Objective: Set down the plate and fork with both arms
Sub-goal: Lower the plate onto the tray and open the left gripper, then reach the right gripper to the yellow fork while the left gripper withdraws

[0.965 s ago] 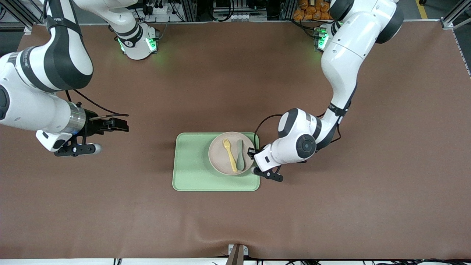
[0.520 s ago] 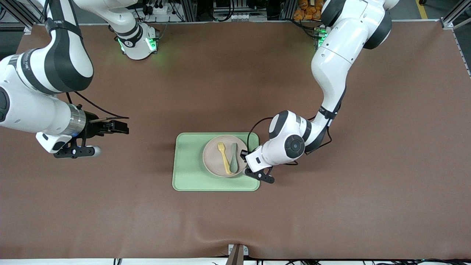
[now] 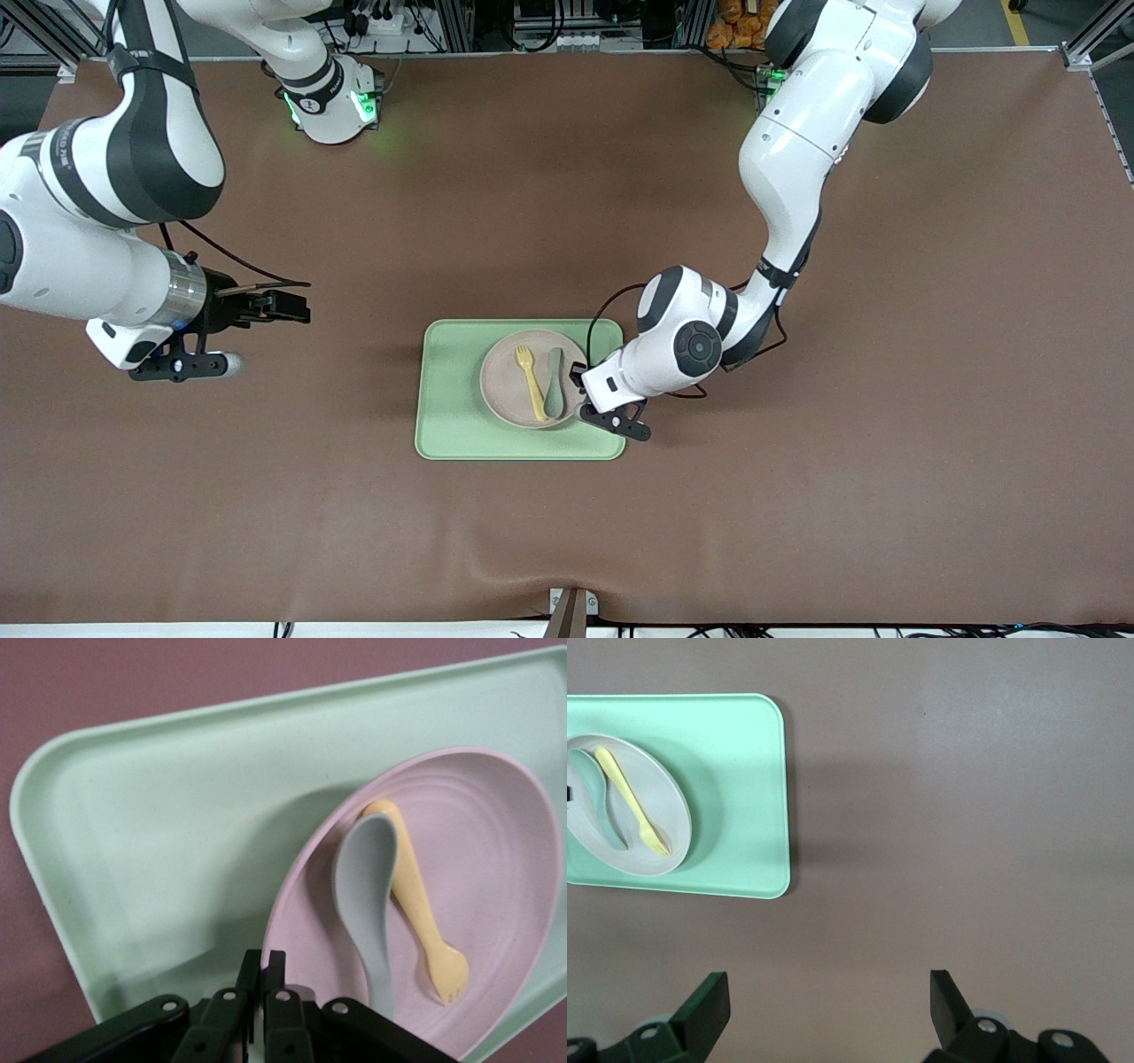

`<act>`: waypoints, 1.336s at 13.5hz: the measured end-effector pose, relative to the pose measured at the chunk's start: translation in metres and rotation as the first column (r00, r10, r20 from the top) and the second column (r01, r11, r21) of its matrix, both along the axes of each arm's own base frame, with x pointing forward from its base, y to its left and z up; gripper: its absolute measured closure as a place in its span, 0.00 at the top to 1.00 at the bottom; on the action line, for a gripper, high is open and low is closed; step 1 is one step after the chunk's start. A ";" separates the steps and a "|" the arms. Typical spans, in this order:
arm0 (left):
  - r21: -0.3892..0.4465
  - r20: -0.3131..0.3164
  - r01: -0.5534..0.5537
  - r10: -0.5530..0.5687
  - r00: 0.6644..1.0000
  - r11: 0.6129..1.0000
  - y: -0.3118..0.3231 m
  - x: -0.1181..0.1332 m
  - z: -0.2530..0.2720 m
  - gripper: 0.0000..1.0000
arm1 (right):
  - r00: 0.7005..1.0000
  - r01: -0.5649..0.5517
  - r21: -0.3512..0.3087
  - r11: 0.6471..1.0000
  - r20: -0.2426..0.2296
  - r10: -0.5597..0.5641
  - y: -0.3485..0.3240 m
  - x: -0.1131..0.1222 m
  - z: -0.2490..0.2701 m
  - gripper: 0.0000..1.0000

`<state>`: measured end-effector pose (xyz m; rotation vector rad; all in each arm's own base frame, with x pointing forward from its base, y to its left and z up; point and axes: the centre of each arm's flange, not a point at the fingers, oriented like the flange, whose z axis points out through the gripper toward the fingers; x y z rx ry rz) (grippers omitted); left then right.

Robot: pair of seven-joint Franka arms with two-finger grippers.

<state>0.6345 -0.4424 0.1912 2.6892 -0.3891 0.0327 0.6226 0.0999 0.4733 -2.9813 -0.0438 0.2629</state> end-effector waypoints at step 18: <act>-0.017 0.004 -0.043 0.043 0.999 0.999 0.023 0.025 0.082 1.00 | 1.000 0.005 0.012 1.000 0.016 -0.005 0.008 0.012 -0.022 1.00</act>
